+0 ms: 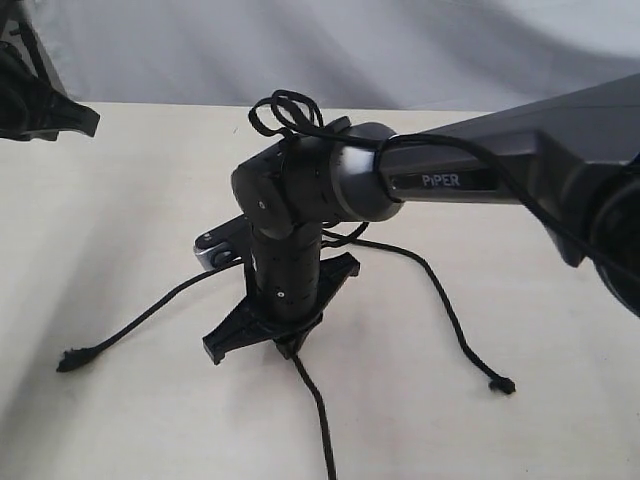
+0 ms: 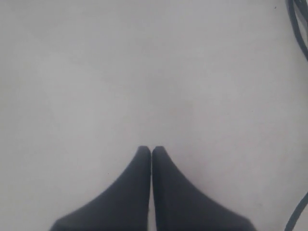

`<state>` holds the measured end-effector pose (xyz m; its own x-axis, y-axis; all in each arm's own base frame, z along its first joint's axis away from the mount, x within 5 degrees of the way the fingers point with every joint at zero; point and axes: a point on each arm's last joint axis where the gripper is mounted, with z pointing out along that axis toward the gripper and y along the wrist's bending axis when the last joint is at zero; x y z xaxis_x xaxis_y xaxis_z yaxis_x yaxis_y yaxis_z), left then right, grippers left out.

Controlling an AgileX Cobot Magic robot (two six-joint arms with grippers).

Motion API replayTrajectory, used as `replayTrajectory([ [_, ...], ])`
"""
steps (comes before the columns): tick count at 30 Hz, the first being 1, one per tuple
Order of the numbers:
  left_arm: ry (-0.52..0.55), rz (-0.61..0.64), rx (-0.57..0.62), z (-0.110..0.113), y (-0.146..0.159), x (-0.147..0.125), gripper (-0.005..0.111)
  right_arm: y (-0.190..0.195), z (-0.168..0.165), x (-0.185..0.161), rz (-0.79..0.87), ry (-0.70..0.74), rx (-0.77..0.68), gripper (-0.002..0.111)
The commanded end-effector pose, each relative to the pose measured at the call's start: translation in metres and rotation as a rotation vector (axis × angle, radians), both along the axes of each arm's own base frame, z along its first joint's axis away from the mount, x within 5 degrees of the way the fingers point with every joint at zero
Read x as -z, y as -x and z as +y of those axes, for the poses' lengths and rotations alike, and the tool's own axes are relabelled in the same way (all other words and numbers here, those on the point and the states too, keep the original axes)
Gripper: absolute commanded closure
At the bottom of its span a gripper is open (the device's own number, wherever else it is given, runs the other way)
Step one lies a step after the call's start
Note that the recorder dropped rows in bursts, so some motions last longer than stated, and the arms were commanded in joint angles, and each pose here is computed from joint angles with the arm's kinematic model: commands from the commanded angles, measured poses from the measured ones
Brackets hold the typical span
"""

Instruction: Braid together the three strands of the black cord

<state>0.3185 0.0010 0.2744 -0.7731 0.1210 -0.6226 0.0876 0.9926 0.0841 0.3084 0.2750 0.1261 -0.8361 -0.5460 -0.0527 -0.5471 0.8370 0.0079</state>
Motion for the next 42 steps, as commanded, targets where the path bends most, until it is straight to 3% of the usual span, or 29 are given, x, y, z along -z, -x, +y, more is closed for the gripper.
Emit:
replayTrajectory([
  [1,0.009,-0.005,-0.009,0.0,0.002,-0.001,0.105,-0.008,-0.004,-0.044,-0.08,0.026,-0.053,0.109],
  [5,0.009,-0.005,-0.009,0.0,0.002,-0.001,0.105,-0.028,-0.023,-0.086,-0.288,0.163,-0.13,0.109],
  [9,0.009,-0.007,-0.009,0.0,0.002,0.002,0.105,-0.052,-0.053,-0.095,-0.401,0.291,-0.101,0.109],
  [12,0.01,-0.015,-0.008,0.0,0.001,0.002,0.105,-0.067,-0.074,-0.08,-0.362,0.304,-0.008,0.109],
  [19,0.01,-0.015,-0.008,0.0,0.001,0.002,0.105,-0.091,-0.108,-0.031,-0.252,0.385,0.05,0.109],
  [22,0.01,-0.015,-0.008,0.0,0.001,0.002,0.105,-0.098,-0.12,-0.018,-0.23,0.432,0.023,0.109],
  [29,0.01,-0.015,-0.008,0.0,0.001,0.002,0.105,-0.103,-0.125,-0.001,-0.185,0.515,-0.217,0.109],
  [38,0.01,-0.015,-0.008,0.0,0.001,0.002,0.105,-0.1,-0.125,0.026,-0.107,0.519,-0.221,0.109],
  [42,0.01,-0.015,-0.008,0.0,0.001,0.002,0.105,-0.09,-0.121,0.029,0.002,0.482,-0.217,0.109],
])
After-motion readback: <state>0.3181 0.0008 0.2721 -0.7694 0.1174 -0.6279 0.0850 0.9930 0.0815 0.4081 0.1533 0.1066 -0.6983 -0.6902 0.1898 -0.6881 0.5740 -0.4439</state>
